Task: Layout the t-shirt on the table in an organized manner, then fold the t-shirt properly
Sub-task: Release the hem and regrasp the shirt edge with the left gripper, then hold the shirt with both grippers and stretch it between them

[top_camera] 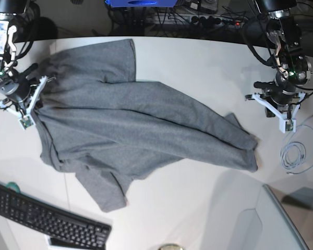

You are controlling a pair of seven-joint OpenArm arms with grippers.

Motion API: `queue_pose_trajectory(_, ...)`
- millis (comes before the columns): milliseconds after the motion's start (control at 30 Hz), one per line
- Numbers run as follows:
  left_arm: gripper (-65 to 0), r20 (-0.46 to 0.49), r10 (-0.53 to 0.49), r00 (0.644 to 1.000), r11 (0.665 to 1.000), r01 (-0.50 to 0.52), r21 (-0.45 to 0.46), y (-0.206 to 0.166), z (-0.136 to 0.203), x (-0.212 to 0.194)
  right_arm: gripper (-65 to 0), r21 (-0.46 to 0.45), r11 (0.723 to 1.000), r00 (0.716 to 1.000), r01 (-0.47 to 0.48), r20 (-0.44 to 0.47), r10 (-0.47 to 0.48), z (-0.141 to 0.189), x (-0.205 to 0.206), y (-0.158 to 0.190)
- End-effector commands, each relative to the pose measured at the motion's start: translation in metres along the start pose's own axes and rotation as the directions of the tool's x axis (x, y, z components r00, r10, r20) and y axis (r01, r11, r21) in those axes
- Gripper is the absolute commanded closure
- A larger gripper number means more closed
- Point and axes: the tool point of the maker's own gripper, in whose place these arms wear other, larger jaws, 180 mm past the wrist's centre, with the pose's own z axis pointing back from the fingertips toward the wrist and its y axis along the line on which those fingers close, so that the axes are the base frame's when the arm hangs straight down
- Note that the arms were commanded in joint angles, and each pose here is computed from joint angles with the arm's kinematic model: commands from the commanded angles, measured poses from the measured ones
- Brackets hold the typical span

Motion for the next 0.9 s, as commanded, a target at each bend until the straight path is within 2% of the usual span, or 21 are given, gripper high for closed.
queue_pose_trajectory(0, 0.0, 0.077, 0.034, 0.996, 0.999, -0.033, -0.003, 0.006, -0.001, 0.024, -1.2, -0.008, 1.000, 0.999, -0.001, 0.037, 0.002, 0.002, 0.010, -0.004)
queue_pose_trajectory(100, 0.0, 0.101, 0.100, 0.990, 0.995, -0.101, 0.013, 0.020, -0.014, 0.022, -1.2, -0.002, 1.000, 0.999, 0.005, 0.035, -0.005, 0.001, 0.009, -0.001)
queue_pose_trajectory(133, -5.1, 0.116, 0.119, 0.986, 0.993, -0.121, 0.013, 0.022, -0.017, 0.022, -1.2, -0.002, 1.000, 0.999, 0.005, 0.035, -0.005, 0.001, 0.009, -0.001)
queue_pose_trajectory(200, -23.2, 0.145, 0.138, 0.980, 0.990, -0.140, 0.008, 0.023, -0.024, 0.021, -1.2, -0.002, 1.000, 0.999, 0.005, 0.034, -0.005, 0.001, 0.008, -0.001)
queue_pose_trajectory(233, -29.8, 0.168, 0.145, 0.975, 0.989, -0.147, 0.002, 0.022, -0.026, 0.025, -1.2, -0.002, 1.000, 0.999, 0.005, 0.034, -0.005, 0.001, 0.008, -0.001)
queue_pose_trajectory(300, -36.7, 0.192, 0.166, 0.967, 0.986, -0.168, -0.006, 0.020, -0.034, 0.028, -1.2, -0.002, 1.000, 0.999, 0.005, 0.034, -0.005, 0.001, 0.008, -0.001)
queue_pose_trajectory(467, -36.9, 0.196, 0.229, 0.954, 0.973, -0.228, -0.026, 0.017, -0.056, 0.031, -1.2, -0.001, 1.000, 0.999, 0.006, 0.032, -0.006, 0.001, 0.008, -0.001)
queue_pose_trajectory(667, -37.7, 0.231, 0.259, 0.938, 0.966, -0.255, -0.047, 0.013, -0.066, 0.050, -1.2, -0.001, 1.000, 0.999, 0.006, 0.032, -0.006, 0.001, 0.008, -0.001)
queue_pose_trajectory(867, -37.7, 0.198, 0.258, 0.945, 0.965, -0.245, -0.091, -0.008, -0.082, 0.056, -1.4, -0.002, 1.000, 0.999, 0.006, 0.034, -0.006, 0.001, 0.009, -0.001)
